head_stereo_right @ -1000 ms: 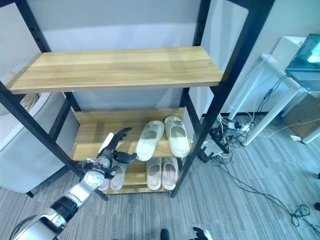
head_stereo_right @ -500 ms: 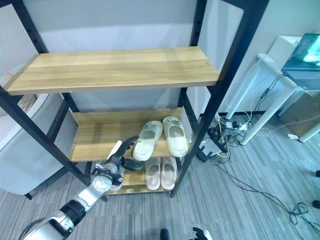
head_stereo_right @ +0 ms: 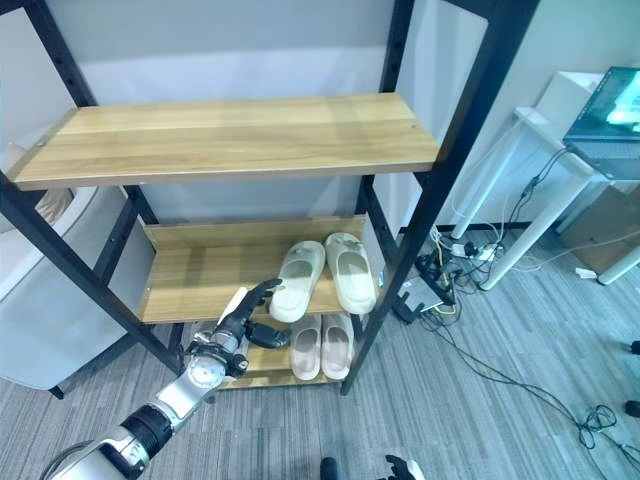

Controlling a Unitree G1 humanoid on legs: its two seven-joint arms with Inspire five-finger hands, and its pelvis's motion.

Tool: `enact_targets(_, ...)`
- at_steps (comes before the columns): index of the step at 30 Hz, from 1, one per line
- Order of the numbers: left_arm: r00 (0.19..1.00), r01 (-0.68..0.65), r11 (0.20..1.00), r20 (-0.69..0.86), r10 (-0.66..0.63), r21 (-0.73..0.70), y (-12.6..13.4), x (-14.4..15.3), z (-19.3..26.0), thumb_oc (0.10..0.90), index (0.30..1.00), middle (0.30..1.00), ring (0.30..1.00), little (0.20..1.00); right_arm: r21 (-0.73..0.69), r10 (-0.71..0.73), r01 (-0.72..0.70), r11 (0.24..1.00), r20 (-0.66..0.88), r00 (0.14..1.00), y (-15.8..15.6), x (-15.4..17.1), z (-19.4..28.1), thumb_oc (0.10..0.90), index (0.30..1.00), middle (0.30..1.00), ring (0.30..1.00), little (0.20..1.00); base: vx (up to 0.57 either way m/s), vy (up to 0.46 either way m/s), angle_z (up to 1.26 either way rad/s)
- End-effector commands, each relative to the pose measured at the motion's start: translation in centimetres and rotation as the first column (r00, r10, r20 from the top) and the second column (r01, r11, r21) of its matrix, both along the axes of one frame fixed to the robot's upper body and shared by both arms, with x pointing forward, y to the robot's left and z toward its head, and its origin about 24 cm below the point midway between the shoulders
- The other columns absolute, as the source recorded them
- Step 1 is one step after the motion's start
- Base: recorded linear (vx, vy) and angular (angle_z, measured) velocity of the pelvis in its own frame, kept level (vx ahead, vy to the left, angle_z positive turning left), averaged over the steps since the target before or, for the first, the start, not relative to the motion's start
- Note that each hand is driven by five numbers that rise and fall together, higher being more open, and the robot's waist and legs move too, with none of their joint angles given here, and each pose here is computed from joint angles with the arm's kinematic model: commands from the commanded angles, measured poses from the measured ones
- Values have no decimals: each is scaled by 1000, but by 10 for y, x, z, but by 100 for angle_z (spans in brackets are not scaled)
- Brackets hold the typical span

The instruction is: Arrange the slippers neatly on the shoe rack.

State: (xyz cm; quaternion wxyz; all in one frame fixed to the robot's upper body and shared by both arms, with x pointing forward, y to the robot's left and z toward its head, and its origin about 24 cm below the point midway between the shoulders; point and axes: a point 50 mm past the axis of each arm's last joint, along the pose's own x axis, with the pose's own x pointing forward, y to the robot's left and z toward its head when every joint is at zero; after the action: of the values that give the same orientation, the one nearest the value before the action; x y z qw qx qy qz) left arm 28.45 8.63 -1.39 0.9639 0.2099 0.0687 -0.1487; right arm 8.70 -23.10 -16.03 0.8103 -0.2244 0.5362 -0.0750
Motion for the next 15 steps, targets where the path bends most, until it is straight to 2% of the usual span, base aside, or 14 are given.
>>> enact_targets(1,972,97,988,225,-68,-123,-30,26,58,800,900,900,900,900,2,-5,5,1000,25,1000,6,8,0,800,900,900,900,900,0,0,0)
enact_targets(15,973,148,980,196,-120,-134,-49,25,56,800,900,900,900,900,4,-7,7,1000,17,1000,7,6,-1,800,900,900,900,900,0,0,0)
